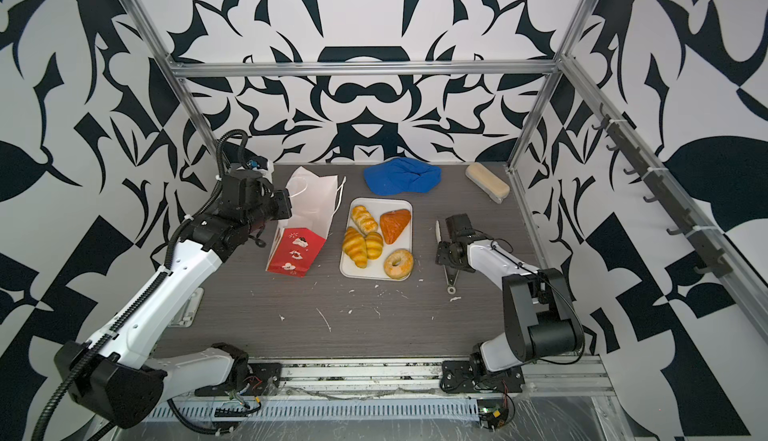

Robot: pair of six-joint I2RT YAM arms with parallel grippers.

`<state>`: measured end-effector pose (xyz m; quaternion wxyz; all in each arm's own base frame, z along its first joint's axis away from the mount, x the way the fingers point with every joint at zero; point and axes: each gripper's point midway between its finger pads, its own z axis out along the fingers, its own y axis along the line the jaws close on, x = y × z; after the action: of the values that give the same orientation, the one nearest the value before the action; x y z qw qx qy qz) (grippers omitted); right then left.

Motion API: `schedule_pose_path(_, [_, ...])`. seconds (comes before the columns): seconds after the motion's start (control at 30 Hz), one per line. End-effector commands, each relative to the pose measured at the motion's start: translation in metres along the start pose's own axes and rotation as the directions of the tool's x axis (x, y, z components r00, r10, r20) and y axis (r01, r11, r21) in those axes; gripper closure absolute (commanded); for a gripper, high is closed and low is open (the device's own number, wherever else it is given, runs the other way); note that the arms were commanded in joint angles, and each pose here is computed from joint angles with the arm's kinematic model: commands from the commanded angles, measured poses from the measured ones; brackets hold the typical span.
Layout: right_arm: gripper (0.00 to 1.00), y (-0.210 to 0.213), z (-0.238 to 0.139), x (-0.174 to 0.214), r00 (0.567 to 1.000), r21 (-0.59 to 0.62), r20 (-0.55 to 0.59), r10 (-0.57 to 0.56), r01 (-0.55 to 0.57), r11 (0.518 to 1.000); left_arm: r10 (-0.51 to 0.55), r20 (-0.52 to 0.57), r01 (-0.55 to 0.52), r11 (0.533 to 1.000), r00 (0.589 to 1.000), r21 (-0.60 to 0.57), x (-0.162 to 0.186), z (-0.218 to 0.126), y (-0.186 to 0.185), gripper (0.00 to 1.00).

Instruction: Take the fake bread out of the paper bag

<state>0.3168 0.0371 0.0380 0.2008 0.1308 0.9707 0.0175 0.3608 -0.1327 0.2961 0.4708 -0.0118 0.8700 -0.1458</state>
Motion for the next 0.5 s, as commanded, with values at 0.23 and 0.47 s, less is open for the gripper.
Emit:
schedule_pose_path(0.23, [0.27,0.003,0.000,-0.006,1.000,-0.014,0.023,0.006,-0.005,1.000,-0.089,0.039,0.082,0.985,0.995,0.151,-0.022,0.008,-0.031,0.98])
schedule_pose_path(0.47, [0.27,0.002,0.001,-0.004,1.000,-0.011,0.017,0.006,-0.006,1.000,-0.086,-0.005,0.086,0.988,0.996,0.132,-0.007,0.035,-0.028,0.98])
